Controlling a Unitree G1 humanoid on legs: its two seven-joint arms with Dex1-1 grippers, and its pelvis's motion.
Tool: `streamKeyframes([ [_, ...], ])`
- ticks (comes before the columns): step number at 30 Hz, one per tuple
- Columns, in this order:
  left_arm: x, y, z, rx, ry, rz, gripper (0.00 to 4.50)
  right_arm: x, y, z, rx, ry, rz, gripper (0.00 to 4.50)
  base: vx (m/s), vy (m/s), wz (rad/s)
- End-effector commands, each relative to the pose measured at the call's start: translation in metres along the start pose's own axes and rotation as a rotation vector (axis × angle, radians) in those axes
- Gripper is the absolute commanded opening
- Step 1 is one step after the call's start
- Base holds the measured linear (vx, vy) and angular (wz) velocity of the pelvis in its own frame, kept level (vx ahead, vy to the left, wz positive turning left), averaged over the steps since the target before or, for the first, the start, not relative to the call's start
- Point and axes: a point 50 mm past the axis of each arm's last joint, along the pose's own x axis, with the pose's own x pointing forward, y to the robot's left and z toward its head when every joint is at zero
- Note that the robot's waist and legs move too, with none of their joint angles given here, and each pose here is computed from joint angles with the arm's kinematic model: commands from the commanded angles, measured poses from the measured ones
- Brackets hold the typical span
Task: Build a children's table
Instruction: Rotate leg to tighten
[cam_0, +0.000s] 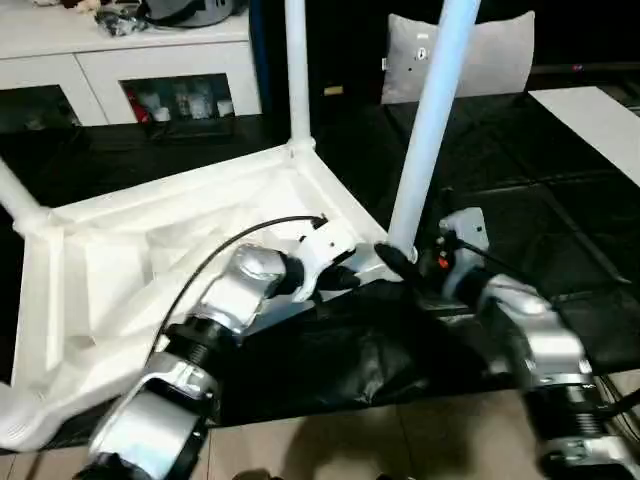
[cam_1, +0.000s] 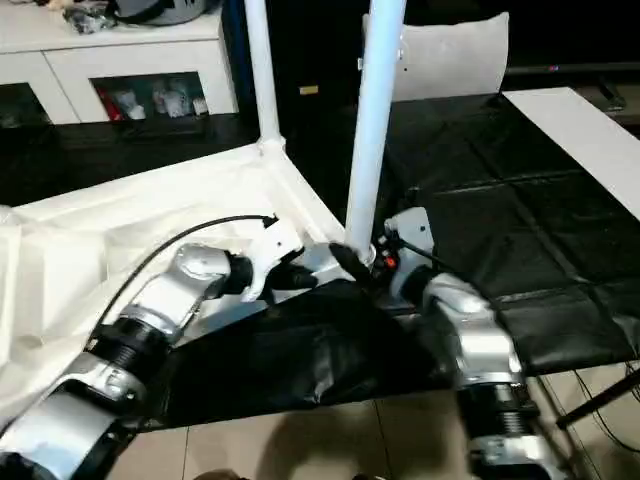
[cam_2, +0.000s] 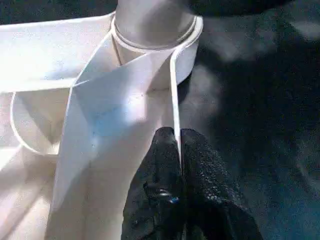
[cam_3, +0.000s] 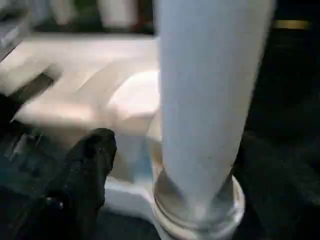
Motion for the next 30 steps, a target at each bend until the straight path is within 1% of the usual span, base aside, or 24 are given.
streamKeyframes([
  [1,-0.003,-0.004,0.011,0.095,-0.024,-0.079,0.0,0.0,0.01,0.005,-0.073,0.004,0.159,4.39,0.0,0.0,0.0],
  [2,-0.006,-0.004,0.008,0.116,-0.012,-0.122,0.0,-0.007,0.009,0.005,-0.09,0.021,0.222,4.39,0.0,0.0,0.0],
  [3,-0.006,-0.004,0.008,0.116,-0.012,-0.122,0.0,-0.007,0.009,0.005,-0.09,0.021,0.222,4.39,0.0,0.0,0.0],
  [4,-0.01,-0.005,0.007,0.144,-0.001,-0.165,0.0,-0.015,0.009,0.006,-0.086,0.036,0.296,4.39,0.0,0.0,0.0],
  [6,-0.015,-0.004,0.003,0.171,0.03,-0.215,0.0,-0.02,0.008,0.006,-0.092,0.055,0.355,4.39,0.0,0.0,0.0],
  [7,-0.02,-0.005,0.0,0.239,0.046,-0.278,0.0,-0.025,0.008,0.006,-0.11,0.074,0.421,4.39,0.0,0.0,0.0],
  [11,-0.029,-0.007,-0.004,0.297,0.078,-0.382,0.0,-0.028,0.008,0.007,-0.103,0.088,0.507,4.39,0.0,0.0,0.0],
  [12,-0.031,-0.008,-0.005,0.307,0.086,-0.402,0.0,-0.027,0.008,0.007,-0.106,0.088,0.515,4.23,0.0,0.0,0.0],
  [14,-0.034,-0.01,-0.007,0.326,0.104,-0.46,0.0,-0.027,0.007,0.008,-0.102,0.091,0.548,4.06,0.0,0.0,0.0],
  [16,-0.034,-0.01,-0.007,0.326,0.104,-0.46,0.0,-0.027,0.007,0.008,-0.102,0.091,0.548,4.06,0.0,0.0,0.0],
  [17,-0.038,-0.013,-0.01,0.348,0.119,-0.515,0.0,-0.028,0.008,0.007,-0.088,0.105,0.593,3.86,0.0,0.0,0.0],
  [18,-0.038,-0.013,-0.01,0.348,0.119,-0.515,0.0,-0.028,0.008,0.007,-0.088,0.105,0.593,3.71,0.0,0.0,0.0],
  [20,-0.039,-0.013,-0.01,0.382,0.128,-0.538,0.0,-0.028,0.013,0.006,-0.068,0.14,0.684,3.62,0.0,0.0,0.0],
  [22,-0.039,-0.013,-0.01,0.386,0.129,-0.542,0.0,-0.028,0.014,0.006,-0.067,0.144,0.698,3.4,0.0,0.0,0.0],
  [23,-0.039,-0.013,-0.01,0.386,0.128,-0.544,0.0,-0.028,0.015,0.006,-0.065,0.145,0.706,3.4,0.0,0.0,0.0],
  [25,-0.039,-0.013,-0.009,0.388,0.127,-0.546,0.0,-0.028,0.016,0.005,-0.059,0.146,0.717,3.18,0.0,0.0,0.0],
  [26,-0.039,-0.013,-0.009,0.388,0.127,-0.547,0.0,-0.028,0.016,0.005,-0.059,0.146,0.719,3.18,0.0,0.0,0.0],
  [27,-0.039,-0.013,-0.009,0.39,0.126,-0.549,0.0,-0.028,0.018,0.005,-0.055,0.146,0.729,3.02,0.0,0.0,0.0],
  [30,-0.039,-0.014,-0.009,0.395,0.124,-0.552,0.0,-0.027,0.018,0.005,-0.05,0.147,0.739,2.77,0.0,0.0,0.0],
])
